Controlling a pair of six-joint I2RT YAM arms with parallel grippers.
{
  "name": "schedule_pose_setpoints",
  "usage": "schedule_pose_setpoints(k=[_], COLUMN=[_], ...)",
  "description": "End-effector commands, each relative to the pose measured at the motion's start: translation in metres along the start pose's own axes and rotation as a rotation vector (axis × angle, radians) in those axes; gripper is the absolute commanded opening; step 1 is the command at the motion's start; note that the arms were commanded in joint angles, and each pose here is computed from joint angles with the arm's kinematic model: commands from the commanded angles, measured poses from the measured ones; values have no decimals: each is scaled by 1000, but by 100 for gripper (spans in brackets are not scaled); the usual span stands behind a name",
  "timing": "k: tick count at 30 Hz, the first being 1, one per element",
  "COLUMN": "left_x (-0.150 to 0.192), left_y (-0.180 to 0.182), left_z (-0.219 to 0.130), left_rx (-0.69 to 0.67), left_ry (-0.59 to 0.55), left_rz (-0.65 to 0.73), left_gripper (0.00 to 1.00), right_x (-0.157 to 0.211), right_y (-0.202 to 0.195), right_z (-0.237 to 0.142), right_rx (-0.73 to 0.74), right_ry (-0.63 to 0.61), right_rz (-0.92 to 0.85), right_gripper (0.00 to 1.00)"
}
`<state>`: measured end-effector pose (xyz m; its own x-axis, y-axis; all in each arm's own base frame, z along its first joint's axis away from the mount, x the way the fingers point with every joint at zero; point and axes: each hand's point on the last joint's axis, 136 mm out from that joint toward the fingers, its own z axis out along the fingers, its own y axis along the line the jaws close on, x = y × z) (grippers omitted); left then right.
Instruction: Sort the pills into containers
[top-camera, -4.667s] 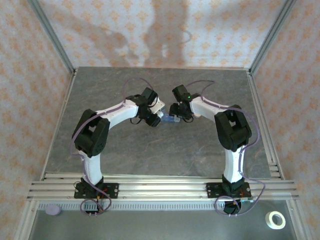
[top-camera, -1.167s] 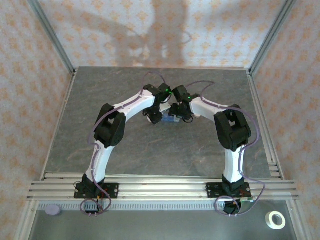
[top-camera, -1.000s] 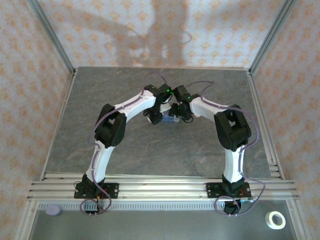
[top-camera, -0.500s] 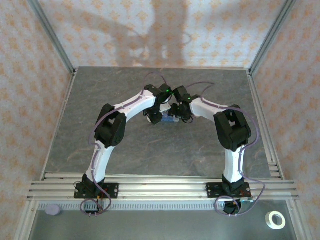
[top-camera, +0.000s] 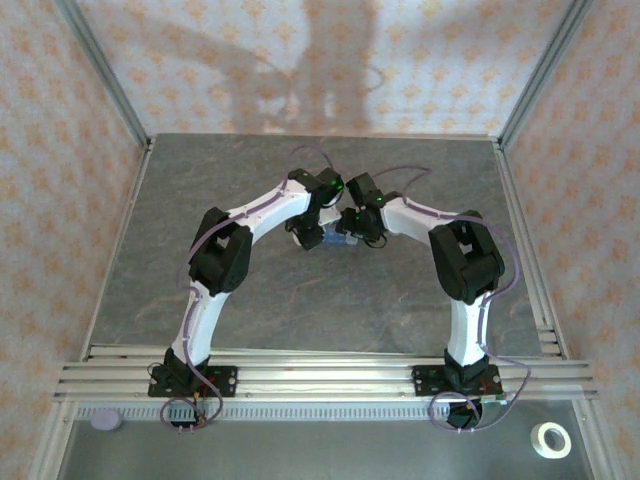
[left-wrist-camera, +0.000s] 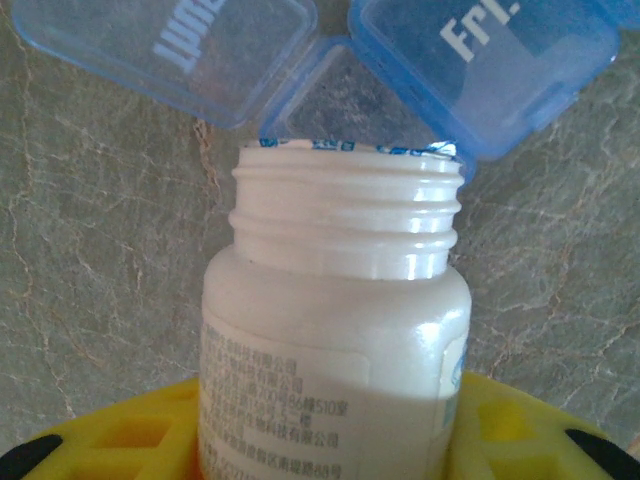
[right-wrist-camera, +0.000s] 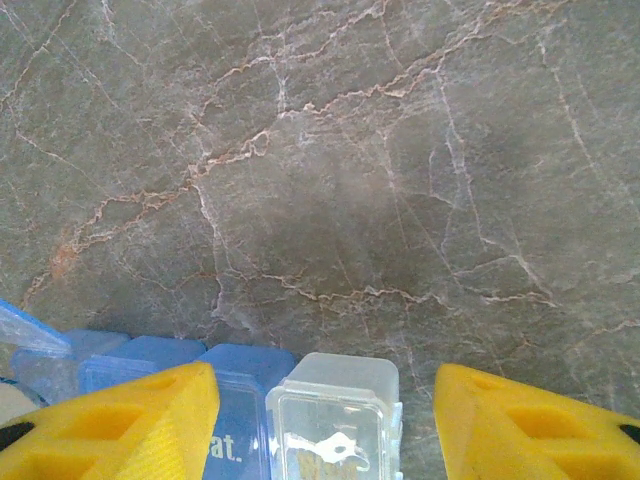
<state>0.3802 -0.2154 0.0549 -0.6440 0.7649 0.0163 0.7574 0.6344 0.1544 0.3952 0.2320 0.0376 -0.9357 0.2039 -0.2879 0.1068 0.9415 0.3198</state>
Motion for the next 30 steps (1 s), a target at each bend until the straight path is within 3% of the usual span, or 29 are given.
schedule_pose_setpoints(k=[1, 30], left_x=[11, 13], left_y=[4, 8], left_z=[-22, -21], left_rx=[4, 36], left_ry=[-1, 39], left_rz=[16, 21], left_gripper=[0, 0], right_x=[17, 25], right_y=[-7, -5], right_z=[0, 3], right_rx=[33, 26], right_ry=[50, 67], right_rz=[-3, 1], right_gripper=[60, 59])
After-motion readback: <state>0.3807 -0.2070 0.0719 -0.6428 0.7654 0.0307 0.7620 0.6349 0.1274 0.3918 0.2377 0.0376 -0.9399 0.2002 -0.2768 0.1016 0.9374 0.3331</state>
